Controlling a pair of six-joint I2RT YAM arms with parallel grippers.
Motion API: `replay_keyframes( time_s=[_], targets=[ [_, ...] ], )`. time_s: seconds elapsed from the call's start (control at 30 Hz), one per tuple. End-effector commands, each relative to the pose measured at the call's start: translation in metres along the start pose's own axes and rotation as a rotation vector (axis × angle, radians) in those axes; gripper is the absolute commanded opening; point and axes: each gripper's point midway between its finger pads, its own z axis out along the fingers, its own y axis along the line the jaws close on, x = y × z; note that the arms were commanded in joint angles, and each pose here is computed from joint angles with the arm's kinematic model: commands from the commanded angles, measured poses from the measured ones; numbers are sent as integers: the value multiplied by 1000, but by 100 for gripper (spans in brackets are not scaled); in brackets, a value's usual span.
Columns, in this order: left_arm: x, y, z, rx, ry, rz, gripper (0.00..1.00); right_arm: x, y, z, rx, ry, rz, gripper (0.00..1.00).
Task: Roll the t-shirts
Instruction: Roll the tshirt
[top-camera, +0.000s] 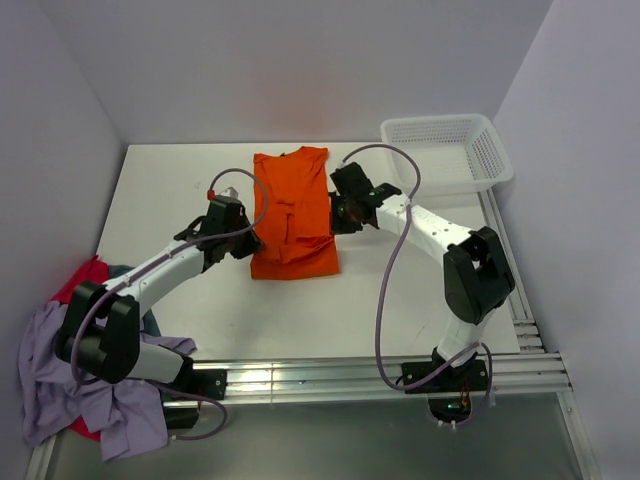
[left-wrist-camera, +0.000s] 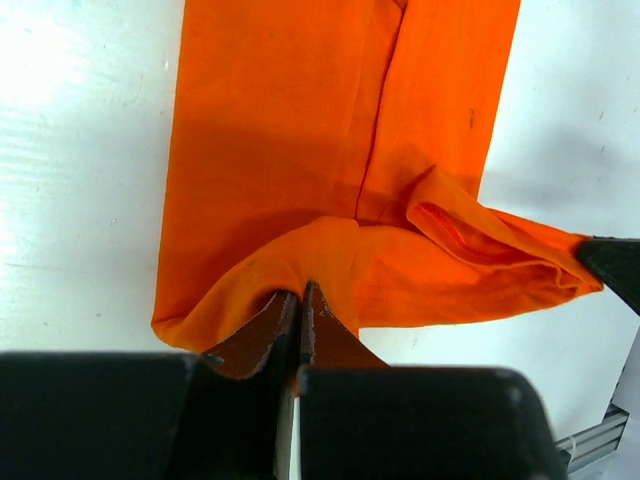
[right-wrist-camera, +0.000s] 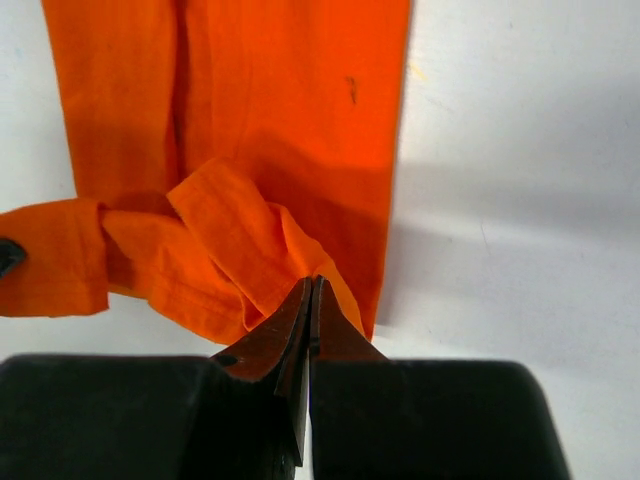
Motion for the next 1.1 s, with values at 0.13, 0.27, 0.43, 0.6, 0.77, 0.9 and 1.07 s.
replay_keyframes(
  time_s=[0.13, 0.27, 0.43, 0.6, 0.77, 0.9, 1.07],
  targets=[
    [-33, -29, -5, 87, -100, 4, 7, -24, 18, -6, -76, -38, -29, 0],
    [-37, -30, -8, 96, -129, -6, 7, -30, 15, -12, -56, -66, -27, 0],
    [-45, -28, 4, 96, -151, -4, 7, -39, 17, 2, -66, -55, -2, 0],
    [-56, -17, 17, 66, -193, -18, 32, -49, 8, 24, -31, -52, 37, 21],
    [-56, 10, 36, 11, -162, -55, 66, -62, -2, 35, -47, -34, 101, 36],
    [-55, 38, 38, -20, -138, -98, 79, -55, -13, 27, -31, -58, 112, 39],
    [-66, 48, 20, -19, -182, -107, 84, -31, -22, 12, -52, -69, 104, 38]
  ],
)
